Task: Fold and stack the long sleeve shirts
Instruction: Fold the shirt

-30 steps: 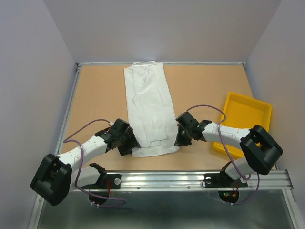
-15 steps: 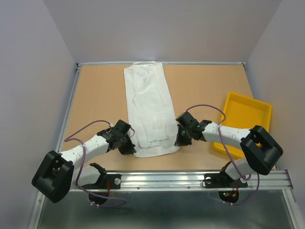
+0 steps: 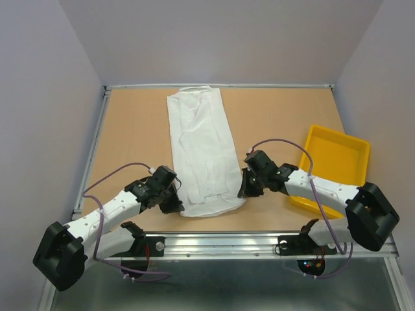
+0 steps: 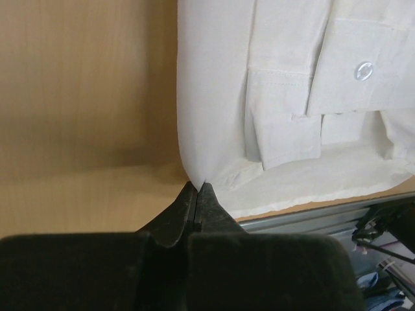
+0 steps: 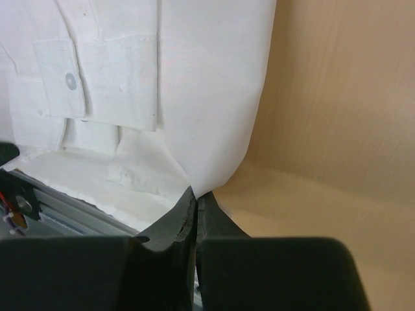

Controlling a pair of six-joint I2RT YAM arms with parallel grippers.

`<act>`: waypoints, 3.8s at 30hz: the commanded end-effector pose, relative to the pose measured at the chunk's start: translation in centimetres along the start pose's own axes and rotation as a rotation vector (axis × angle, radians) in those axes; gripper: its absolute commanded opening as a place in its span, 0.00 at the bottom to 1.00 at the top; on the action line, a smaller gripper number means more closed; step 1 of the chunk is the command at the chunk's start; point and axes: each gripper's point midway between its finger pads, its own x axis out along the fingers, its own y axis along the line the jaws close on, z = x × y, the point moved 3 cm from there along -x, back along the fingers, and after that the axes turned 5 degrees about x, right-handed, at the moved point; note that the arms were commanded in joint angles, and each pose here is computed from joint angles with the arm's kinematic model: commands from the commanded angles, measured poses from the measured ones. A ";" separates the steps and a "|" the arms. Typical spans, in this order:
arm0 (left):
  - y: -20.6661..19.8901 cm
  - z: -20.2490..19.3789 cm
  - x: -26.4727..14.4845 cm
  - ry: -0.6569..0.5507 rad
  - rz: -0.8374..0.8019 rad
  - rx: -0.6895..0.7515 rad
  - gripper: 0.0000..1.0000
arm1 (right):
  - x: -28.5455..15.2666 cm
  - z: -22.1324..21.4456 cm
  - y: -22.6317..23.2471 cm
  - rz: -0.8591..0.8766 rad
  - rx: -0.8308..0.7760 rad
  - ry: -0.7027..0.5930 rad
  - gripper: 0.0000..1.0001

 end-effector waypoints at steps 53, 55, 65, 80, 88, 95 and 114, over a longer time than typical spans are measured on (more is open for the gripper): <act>-4.9 36.4 2.9 -0.609 0.246 0.055 0.02 | 8.0 33.0 8.5 -0.034 -0.192 -0.365 0.04; -4.7 36.9 3.3 -0.620 0.254 0.065 0.04 | 8.8 33.1 8.4 -0.036 -0.192 -0.365 0.04; -4.8 38.7 4.8 -0.646 0.270 0.108 0.30 | 9.2 34.5 7.9 -0.036 -0.166 -0.403 0.30; -10.1 39.0 -8.6 -0.883 0.050 0.072 0.99 | -0.7 34.4 11.1 0.084 -0.380 -0.501 0.71; -7.4 30.7 -7.4 -0.777 0.010 0.084 0.98 | 2.7 27.7 11.3 0.231 -0.492 -0.297 0.52; -4.8 26.1 -4.5 -0.676 0.031 0.135 0.98 | 6.6 25.9 11.4 0.280 -0.500 -0.215 0.41; -3.6 24.4 -4.1 -0.649 0.046 0.168 0.98 | 11.0 33.9 11.7 0.126 -0.444 -0.419 0.36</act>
